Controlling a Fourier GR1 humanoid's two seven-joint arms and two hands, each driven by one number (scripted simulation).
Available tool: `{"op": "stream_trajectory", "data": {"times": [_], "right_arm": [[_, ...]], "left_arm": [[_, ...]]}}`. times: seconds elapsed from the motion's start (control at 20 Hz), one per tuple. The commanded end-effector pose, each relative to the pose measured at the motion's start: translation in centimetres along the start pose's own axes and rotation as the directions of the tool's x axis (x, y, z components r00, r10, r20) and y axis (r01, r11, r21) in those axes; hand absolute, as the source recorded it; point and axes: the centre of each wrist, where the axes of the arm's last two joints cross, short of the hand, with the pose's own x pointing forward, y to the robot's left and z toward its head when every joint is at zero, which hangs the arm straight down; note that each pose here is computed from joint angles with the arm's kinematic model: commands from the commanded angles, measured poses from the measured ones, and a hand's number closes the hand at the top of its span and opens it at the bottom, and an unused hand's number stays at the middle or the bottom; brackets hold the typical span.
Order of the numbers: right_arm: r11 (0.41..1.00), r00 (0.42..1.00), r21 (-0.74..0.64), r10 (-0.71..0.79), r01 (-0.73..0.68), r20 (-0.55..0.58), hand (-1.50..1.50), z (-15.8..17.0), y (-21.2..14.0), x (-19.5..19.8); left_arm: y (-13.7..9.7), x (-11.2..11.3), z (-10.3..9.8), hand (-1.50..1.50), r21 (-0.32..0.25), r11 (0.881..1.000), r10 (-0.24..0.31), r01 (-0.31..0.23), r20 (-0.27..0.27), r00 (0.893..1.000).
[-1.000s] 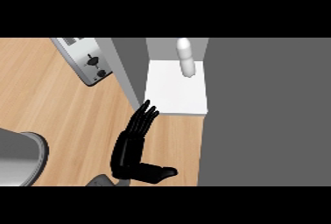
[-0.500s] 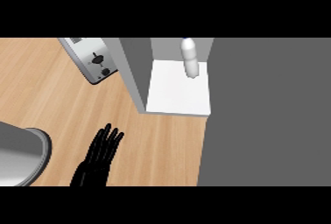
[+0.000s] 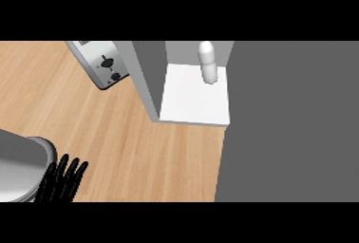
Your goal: Pick up the bottled water, place it into the cabinet and close the cabinet
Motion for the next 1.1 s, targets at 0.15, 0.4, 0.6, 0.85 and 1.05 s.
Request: {"op": "stream_trajectory", "data": {"times": [0.15, 0.4, 0.6, 0.85, 1.05], "right_arm": [[0.992, 0.995, 0.075, 0.103, -0.102, -0.012, 1.5, -2.9, 0.6, 2.4], [0.956, 0.982, 0.222, 0.186, -0.19, 0.039, 1.5, -4.3, -0.5, 2.2], [0.935, 0.973, 0.276, 0.231, -0.223, 0.005, 1.5, -5.2, -1.0, 1.7], [0.935, 0.973, 0.285, 0.231, -0.213, -0.03, 1.5, -6.3, -1.5, 0.6], [0.954, 0.983, 0.246, 0.183, -0.17, -0.032, 1.5, -7.4, -1.8, -0.5]], "left_arm": [[2.6, 3.1, 2.3, -1.5, -0.047, 0.999, 0.017, -0.017, 0.002, 1.0], [3.9, 4.0, 2.2, -1.5, -0.073, 0.997, 0.014, -0.015, -0.009, 1.0], [4.8, 4.4, 1.9, -1.5, -0.079, 0.997, 0.001, -0.001, -0.003, 1.0], [5.9, 5.4, 1.5, -1.5, -0.094, 0.996, -0.004, 0.004, 0.001, 1.0], [5.9, 5.6, 1.1, -1.5, -0.12, 0.993, -0.003, 0.003, -0.004, 1.0]]}}
